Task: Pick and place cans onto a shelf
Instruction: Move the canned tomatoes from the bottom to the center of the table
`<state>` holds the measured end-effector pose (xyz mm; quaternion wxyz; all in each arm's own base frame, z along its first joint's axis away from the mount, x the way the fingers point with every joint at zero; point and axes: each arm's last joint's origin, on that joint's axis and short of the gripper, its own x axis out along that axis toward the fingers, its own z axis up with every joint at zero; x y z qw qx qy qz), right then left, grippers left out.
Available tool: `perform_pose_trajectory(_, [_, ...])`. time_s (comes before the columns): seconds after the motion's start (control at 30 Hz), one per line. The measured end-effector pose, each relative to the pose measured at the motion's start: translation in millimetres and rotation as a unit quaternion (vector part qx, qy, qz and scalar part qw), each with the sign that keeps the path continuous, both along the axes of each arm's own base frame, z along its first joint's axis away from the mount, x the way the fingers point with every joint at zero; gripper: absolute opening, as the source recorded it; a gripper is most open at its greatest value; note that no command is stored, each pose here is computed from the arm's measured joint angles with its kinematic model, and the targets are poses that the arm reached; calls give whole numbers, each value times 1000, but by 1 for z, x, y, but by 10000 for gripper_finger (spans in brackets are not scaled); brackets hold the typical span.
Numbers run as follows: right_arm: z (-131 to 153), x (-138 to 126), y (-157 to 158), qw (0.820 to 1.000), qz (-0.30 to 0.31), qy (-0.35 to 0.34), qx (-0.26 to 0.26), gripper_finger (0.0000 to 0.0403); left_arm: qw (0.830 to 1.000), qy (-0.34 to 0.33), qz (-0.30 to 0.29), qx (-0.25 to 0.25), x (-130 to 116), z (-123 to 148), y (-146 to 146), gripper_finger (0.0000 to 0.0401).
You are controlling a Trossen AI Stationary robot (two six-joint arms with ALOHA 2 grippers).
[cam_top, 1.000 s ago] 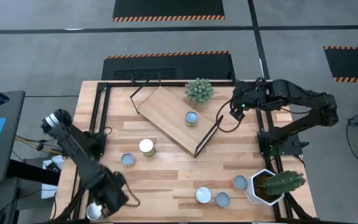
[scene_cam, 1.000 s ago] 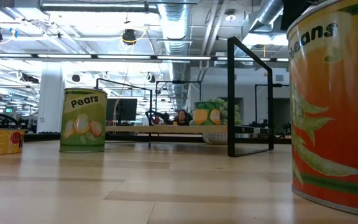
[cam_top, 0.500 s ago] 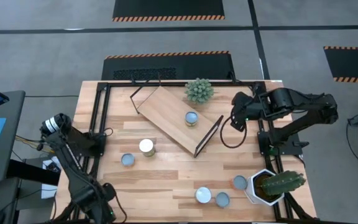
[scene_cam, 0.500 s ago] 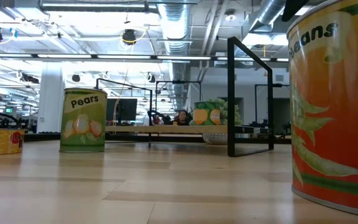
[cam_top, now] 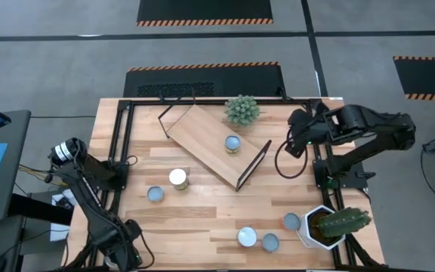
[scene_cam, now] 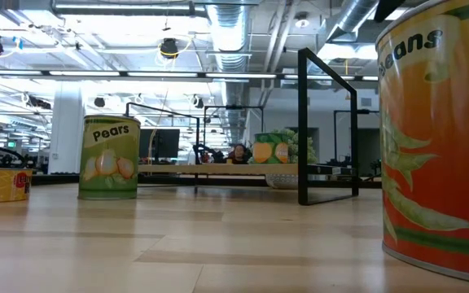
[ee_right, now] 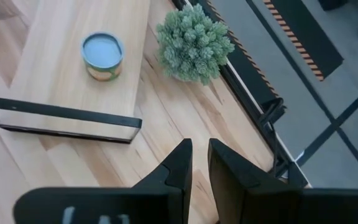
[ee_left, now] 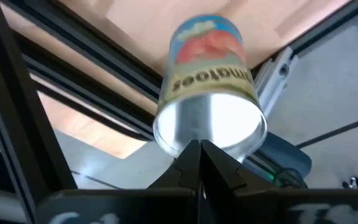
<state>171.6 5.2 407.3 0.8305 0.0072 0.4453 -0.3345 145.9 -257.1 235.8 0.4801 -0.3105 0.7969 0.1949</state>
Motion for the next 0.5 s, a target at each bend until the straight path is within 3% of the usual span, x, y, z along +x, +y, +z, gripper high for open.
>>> perform_pose_trajectory(0.5, [10, -22, -3, 999, 1, -37, 9, 75, 999, -9, 15, -28, 11, -22, 8, 0])
